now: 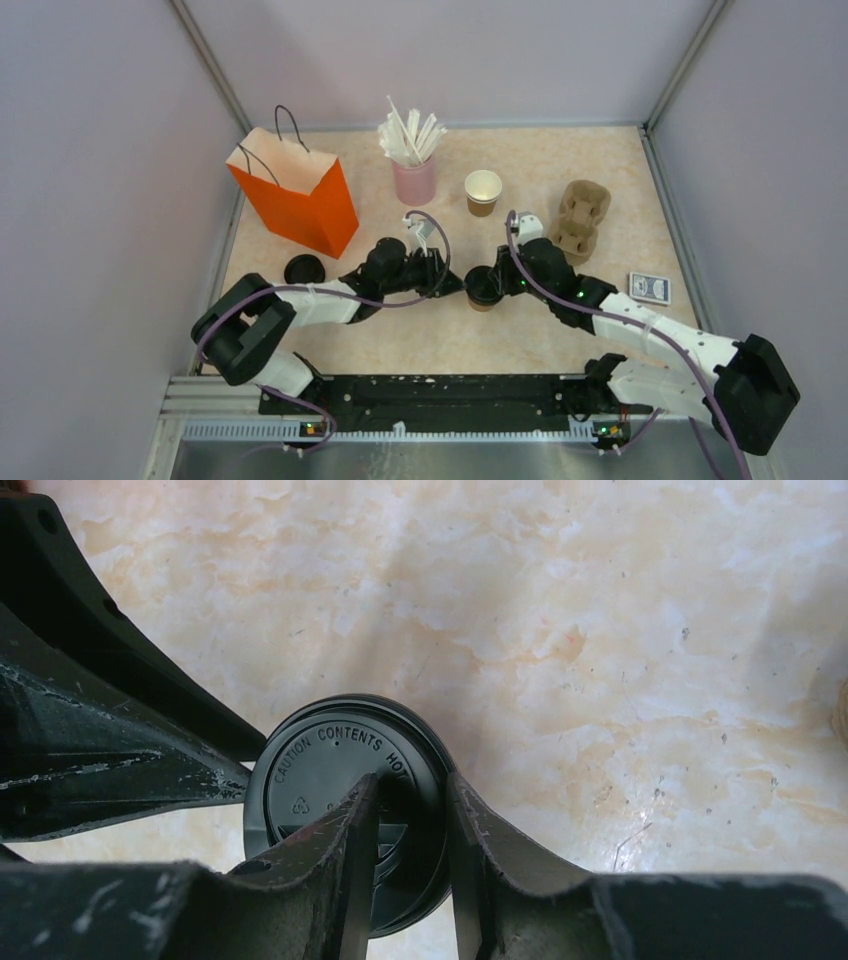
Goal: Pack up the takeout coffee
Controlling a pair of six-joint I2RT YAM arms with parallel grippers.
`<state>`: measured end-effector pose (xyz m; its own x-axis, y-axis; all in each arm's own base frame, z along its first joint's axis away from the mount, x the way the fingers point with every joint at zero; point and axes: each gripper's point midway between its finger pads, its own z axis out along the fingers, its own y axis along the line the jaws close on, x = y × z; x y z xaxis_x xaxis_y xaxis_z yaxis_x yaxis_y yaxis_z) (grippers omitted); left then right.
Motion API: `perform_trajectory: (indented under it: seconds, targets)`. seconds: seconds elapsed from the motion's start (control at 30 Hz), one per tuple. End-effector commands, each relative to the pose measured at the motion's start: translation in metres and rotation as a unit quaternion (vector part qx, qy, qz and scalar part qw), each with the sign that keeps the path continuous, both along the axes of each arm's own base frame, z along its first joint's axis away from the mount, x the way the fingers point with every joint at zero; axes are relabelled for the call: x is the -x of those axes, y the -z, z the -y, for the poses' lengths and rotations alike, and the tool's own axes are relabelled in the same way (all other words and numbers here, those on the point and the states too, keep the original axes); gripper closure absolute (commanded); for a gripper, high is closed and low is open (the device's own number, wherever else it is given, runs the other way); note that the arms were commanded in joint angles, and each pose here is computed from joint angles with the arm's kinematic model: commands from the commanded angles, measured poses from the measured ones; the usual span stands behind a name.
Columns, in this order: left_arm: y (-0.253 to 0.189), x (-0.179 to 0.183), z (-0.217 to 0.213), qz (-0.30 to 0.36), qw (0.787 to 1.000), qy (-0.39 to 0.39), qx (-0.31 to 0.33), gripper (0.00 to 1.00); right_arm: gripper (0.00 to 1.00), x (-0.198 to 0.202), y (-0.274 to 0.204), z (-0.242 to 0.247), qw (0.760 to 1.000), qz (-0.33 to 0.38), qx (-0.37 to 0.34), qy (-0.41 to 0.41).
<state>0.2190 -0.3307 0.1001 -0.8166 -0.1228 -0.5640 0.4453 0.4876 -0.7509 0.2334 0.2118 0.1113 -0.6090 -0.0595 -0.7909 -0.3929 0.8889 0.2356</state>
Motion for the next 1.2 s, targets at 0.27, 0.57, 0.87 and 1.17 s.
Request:
perform_trajectory:
  seconds: [0.27,0.57,0.87,1.17]
  targets:
    - [0.112,0.021,-0.049,-0.111,0.978,-0.047,-0.168,0.67,0.73,0.046,0.073,0.015,0.992,-0.121,0.040,-0.019]
    - [0.023,0.001,-0.023,-0.029,0.995,-0.024,-0.094,0.57,0.74,0.028,0.040,0.006,0.996,-0.086,0.021,-0.011]
    - [-0.123,-0.034,-0.023,0.120,0.990,-0.064,-0.040,0.23,0.23,-0.018,-0.077,-0.013,0.999,0.025,0.006,-0.019]
    - [-0.190,-0.022,-0.109,0.266,0.944,-0.188,-0.057,0.01,0.12,0.001,-0.036,-0.017,0.996,-0.032,0.066,-0.054]
